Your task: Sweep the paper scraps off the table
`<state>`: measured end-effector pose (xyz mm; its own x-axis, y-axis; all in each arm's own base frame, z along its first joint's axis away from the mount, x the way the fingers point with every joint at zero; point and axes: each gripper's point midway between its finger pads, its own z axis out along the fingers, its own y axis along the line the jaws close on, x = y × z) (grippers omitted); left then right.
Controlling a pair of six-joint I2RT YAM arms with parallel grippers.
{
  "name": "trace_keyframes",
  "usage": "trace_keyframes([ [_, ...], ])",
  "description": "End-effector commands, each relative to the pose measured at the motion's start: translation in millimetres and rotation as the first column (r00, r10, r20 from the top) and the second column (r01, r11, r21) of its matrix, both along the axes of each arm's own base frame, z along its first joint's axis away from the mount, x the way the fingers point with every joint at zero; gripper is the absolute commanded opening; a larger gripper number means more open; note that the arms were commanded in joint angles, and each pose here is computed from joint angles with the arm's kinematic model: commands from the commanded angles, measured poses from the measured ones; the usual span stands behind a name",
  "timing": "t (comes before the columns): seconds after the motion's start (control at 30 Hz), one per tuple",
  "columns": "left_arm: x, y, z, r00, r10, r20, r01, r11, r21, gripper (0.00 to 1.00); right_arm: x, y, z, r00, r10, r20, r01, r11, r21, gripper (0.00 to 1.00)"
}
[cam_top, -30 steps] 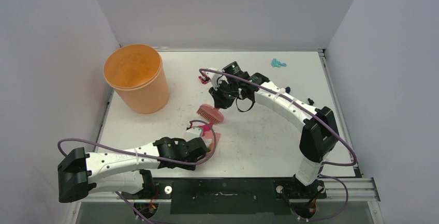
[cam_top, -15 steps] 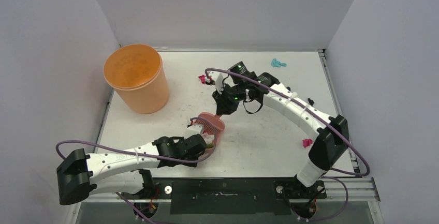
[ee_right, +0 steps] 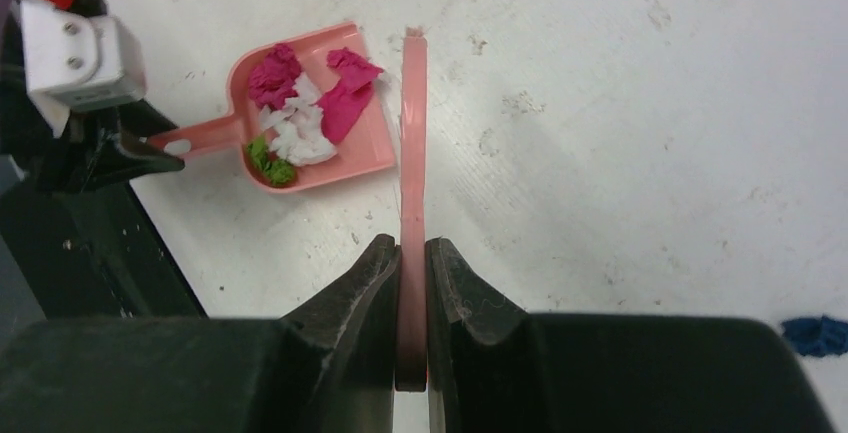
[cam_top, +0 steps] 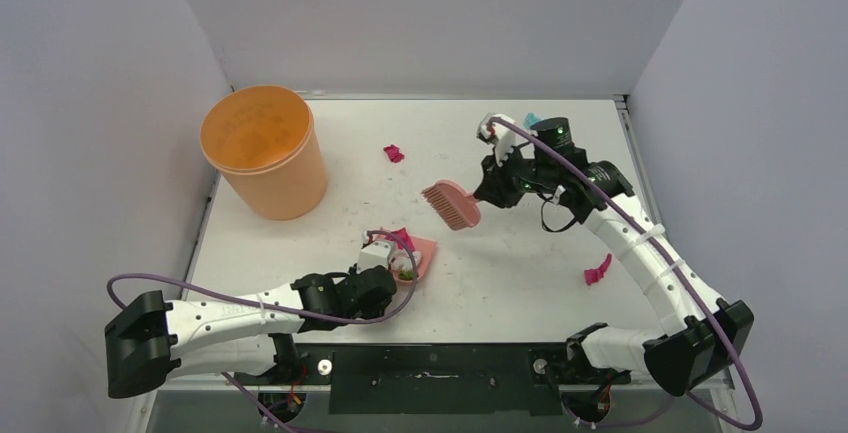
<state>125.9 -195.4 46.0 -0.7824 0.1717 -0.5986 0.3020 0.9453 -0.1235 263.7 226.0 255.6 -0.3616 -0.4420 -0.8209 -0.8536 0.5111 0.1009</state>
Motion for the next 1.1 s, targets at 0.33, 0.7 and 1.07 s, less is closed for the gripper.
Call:
trace_keyframes([
  [0.33,12,-20,34,0.994,-0.025,0.103,0.032,0.997,-0.076,0.00,44,-125,-42,0.900,-0.407,-0.156,0.431,0.781,0.452,0.05],
  [0.7,27,-23,83,0.985,-0.013,0.173,0.027,0.997,-0.078,0.00,43,-129,-66,0.902,-0.376,-0.211,0.431,0.784,0.447,0.05],
  [1.07,83,-24,156,0.974,0.031,0.225,-0.008,0.995,-0.101,0.00,42,-132,-65,0.904,-0.386,-0.184,0.427,0.802,0.417,0.05],
])
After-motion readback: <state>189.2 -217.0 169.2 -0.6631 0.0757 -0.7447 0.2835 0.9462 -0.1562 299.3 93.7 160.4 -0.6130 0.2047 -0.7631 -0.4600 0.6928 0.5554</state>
